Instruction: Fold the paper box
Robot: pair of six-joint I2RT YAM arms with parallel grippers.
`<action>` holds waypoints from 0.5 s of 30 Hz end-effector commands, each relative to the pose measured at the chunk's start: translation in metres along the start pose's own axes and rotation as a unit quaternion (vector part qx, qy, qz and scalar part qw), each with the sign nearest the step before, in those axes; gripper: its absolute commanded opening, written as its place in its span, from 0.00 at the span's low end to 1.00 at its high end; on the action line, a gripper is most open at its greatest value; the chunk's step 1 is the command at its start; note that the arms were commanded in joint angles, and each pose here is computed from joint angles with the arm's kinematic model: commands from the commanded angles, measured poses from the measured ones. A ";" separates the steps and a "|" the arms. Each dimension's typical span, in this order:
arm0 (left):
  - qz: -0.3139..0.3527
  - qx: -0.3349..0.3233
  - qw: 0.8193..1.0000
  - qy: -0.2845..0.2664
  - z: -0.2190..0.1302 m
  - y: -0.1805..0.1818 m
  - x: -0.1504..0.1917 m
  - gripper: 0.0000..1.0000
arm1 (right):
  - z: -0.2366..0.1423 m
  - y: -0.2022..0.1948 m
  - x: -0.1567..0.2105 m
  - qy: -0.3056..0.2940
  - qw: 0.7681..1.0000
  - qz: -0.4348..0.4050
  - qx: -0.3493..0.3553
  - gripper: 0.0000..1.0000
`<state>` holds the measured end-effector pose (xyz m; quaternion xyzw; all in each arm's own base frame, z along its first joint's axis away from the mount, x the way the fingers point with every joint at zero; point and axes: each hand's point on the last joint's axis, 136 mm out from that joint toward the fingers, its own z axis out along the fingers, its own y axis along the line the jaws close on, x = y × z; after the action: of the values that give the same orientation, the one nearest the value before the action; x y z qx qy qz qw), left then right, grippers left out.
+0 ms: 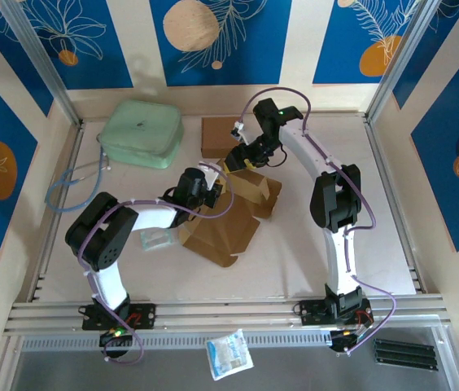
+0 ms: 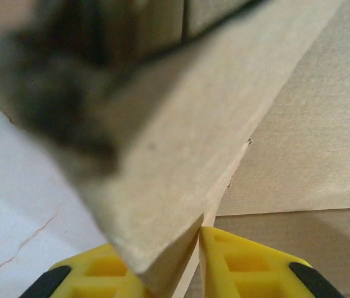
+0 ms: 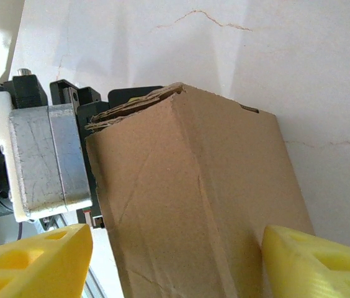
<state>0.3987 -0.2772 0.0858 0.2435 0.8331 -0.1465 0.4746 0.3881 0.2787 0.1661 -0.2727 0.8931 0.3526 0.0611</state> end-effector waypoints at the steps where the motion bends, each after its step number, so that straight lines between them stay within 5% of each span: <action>1: 0.019 -0.008 1.000 -0.023 -0.009 0.002 -0.026 0.24 | 0.003 0.001 0.005 0.014 1.000 0.015 -0.010 0.72; 4: 0.020 -0.013 0.999 -0.025 -0.013 0.007 -0.028 0.25 | 0.003 0.001 0.005 0.013 1.000 0.016 -0.011 0.72; 9: 0.026 0.012 0.999 -0.026 -0.018 0.006 -0.032 0.44 | 0.003 0.000 0.006 0.015 1.000 0.015 -0.010 0.72; 15: 0.032 0.032 0.999 -0.018 -0.017 0.010 -0.034 0.40 | 0.002 0.000 0.005 0.014 1.000 0.015 -0.008 0.72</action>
<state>0.4027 -0.2666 0.1073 0.2662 0.8222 -0.1473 0.4811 0.3867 0.2783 0.1657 -0.2719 0.8937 0.3522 0.0578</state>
